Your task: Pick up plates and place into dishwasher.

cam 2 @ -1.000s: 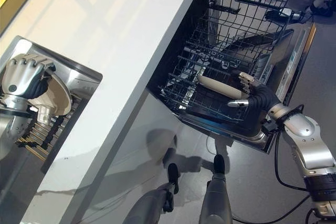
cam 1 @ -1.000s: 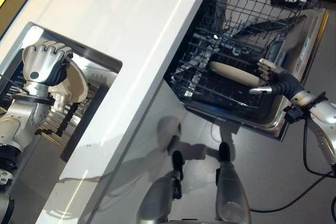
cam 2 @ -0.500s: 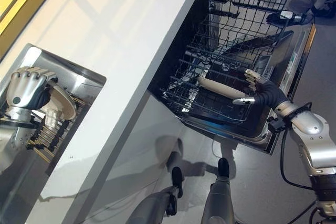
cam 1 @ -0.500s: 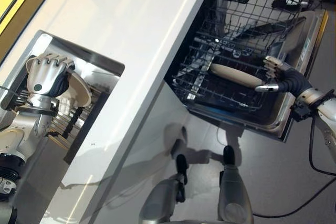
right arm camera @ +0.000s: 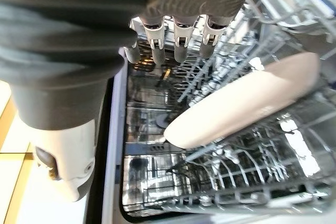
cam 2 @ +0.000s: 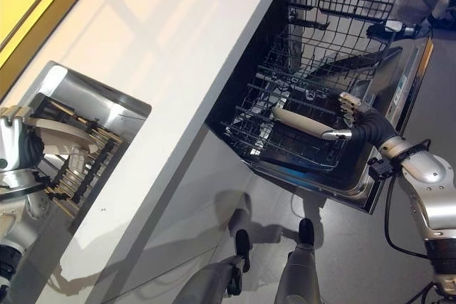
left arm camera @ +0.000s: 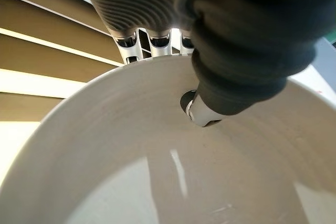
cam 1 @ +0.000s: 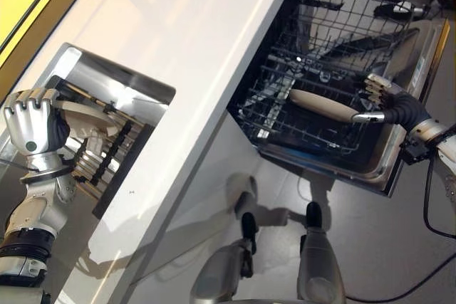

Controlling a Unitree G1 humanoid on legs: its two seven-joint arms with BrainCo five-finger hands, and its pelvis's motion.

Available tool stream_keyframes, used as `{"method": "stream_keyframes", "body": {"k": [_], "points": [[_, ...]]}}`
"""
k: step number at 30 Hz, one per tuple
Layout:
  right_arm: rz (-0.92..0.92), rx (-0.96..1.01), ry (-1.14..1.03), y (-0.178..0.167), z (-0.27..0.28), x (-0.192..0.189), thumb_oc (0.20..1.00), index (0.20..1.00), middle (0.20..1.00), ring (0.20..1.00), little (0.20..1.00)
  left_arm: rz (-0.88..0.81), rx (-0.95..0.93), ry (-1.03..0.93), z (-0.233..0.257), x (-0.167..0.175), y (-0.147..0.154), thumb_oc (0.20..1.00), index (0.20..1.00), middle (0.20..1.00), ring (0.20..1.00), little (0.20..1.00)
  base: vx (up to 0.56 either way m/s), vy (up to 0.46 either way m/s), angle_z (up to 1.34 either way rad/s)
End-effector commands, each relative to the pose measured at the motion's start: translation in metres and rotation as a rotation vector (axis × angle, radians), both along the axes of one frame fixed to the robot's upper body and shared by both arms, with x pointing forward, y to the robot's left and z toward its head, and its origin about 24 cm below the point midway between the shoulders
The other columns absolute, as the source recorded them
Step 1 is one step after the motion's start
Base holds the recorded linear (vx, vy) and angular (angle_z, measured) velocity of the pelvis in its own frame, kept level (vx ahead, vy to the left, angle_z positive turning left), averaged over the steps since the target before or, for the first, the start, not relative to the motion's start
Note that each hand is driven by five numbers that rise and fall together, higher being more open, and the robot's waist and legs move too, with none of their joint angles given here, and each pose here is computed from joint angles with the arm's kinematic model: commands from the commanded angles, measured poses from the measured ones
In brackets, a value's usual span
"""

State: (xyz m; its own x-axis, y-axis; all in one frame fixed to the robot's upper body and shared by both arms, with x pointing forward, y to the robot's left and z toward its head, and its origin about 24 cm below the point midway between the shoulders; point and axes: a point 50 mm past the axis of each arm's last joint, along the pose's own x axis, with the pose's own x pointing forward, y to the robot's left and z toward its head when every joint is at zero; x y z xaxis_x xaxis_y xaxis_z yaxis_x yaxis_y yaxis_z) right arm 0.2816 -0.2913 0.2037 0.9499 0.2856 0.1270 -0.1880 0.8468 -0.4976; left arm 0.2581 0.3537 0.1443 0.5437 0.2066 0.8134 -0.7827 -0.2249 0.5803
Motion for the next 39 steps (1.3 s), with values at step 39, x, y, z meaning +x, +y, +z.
{"method": "stream_keyframes", "body": {"k": [39], "points": [[0.263,0.14,-0.262,0.059,0.004,-0.026,1.0,1.0,1.0,1.0,1.0,-0.195,-0.469,-0.852,0.072,-0.024,0.0,0.2,0.2,0.2,0.2,0.2,-0.01,-0.062,0.0]]}}
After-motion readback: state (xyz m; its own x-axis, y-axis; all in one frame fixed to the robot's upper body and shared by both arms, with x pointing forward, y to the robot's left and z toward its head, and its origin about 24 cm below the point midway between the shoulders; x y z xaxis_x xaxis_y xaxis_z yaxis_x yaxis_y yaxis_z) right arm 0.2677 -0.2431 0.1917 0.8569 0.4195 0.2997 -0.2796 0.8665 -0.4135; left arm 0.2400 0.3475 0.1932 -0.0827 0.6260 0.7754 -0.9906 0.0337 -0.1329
